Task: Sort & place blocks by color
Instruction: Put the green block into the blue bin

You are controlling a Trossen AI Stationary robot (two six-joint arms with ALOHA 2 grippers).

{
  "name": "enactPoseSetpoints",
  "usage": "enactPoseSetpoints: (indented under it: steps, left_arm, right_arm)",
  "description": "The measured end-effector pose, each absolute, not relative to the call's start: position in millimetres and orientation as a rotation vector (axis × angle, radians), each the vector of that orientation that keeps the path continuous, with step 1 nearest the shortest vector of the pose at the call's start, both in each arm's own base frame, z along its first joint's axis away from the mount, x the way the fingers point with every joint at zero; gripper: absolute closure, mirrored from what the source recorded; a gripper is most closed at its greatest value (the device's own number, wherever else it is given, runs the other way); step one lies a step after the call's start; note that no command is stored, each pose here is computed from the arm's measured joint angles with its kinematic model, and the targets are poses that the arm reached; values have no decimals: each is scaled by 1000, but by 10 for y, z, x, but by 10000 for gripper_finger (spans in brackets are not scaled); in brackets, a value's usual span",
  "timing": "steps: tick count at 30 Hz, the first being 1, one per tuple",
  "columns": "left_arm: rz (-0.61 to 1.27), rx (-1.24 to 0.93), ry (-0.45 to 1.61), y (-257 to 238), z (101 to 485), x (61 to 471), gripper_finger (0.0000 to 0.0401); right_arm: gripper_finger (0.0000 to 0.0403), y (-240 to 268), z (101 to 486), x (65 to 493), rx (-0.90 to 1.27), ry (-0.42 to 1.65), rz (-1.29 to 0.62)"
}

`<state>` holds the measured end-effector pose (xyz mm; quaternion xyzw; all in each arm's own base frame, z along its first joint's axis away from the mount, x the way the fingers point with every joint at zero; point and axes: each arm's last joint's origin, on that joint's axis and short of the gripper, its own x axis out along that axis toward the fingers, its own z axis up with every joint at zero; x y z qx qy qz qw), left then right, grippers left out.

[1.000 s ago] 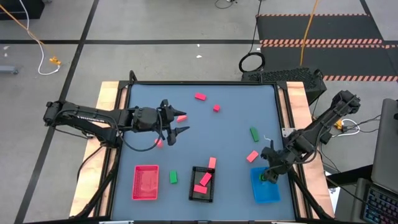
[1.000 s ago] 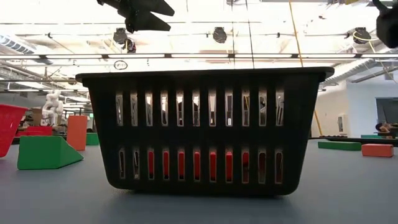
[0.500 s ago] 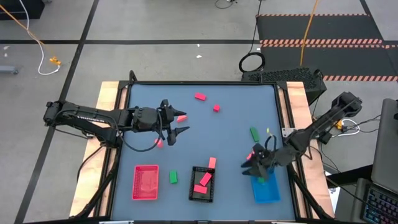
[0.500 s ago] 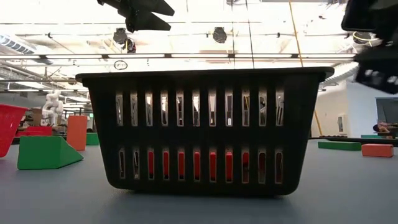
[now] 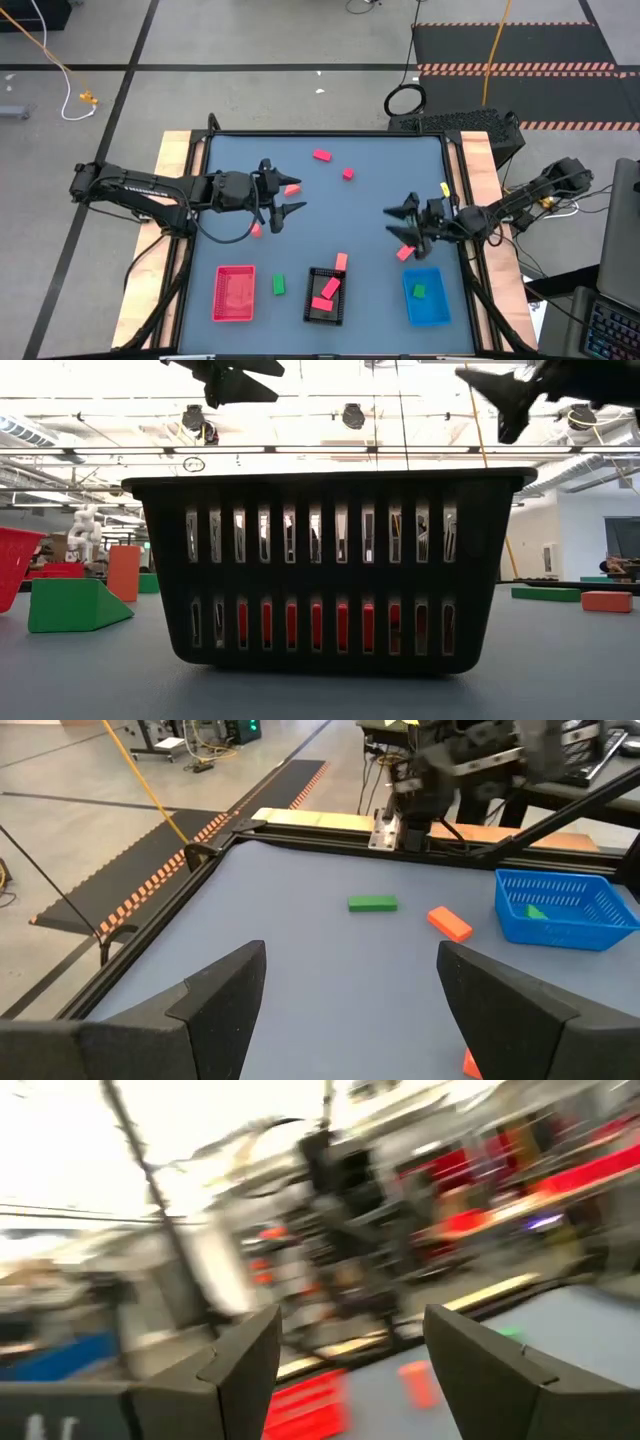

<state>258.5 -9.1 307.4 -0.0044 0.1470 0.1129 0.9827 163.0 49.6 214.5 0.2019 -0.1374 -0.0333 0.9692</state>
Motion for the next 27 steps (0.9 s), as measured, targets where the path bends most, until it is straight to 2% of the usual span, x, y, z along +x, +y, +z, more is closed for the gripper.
enactPoseSetpoints:
  steps: [4, 8, 13, 19, 27]
  left_arm:
    - [227, -8, 297, -91, 3073, 2585, 107]
    - [227, -8, 300, -91, 3070, 2584, 107]
    - [227, -3, 303, -91, 3068, 2584, 107]
    - [226, 0, 315, -93, 3057, 2580, 107]
    - [226, 2, 317, -93, 3055, 2579, 107]
  right_arm:
    - [165, 381, 2246, 1780, 287, -188, -310]
    - [165, 274, 2374, 1940, 170, 85, -539]
    - [165, 92, 2457, 1921, 279, 447, -760]
    - [165, -48, 2394, 1832, 396, 729, -877]
    - [165, -232, 2017, 1923, 521, 1085, -958]
